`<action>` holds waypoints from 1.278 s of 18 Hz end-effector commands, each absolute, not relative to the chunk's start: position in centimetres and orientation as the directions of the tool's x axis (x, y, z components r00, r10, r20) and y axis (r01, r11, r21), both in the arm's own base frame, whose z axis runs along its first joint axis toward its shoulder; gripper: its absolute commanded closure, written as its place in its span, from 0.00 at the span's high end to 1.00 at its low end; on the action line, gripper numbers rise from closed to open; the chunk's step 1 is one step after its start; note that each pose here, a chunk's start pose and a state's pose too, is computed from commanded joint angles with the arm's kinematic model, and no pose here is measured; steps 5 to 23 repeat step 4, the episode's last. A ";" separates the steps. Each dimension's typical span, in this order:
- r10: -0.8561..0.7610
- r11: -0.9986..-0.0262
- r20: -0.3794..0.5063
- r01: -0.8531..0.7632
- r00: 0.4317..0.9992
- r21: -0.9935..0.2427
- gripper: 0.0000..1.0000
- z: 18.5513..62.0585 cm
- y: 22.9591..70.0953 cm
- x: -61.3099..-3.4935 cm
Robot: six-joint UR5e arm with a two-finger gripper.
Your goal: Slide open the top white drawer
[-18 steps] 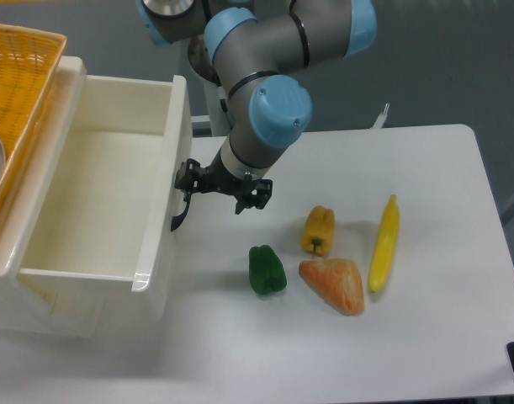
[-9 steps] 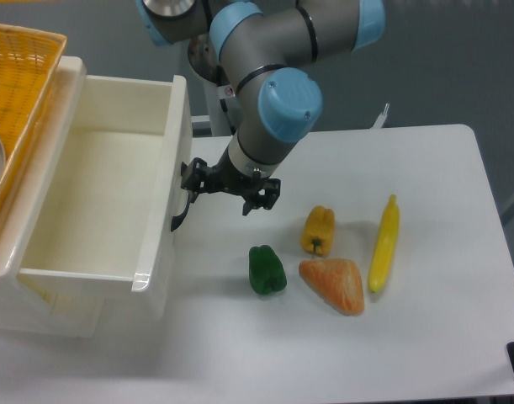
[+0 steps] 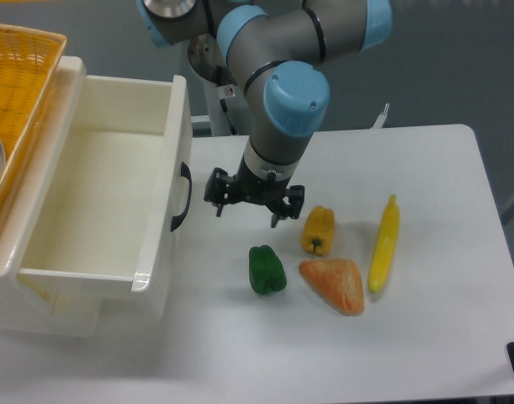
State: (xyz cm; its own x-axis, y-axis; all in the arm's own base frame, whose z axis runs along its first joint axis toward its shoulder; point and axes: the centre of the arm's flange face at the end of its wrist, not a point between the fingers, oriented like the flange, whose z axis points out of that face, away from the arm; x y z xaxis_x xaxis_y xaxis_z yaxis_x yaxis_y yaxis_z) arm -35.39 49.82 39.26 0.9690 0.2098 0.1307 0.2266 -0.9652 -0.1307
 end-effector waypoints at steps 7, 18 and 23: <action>0.203 -0.967 0.128 0.219 0.971 -0.127 1.00 39.1 49.7 -35.4; 0.203 -0.967 0.128 0.219 0.971 -0.127 1.00 39.1 49.7 -35.4; 0.203 -0.967 0.128 0.219 0.971 -0.127 1.00 39.1 49.7 -35.4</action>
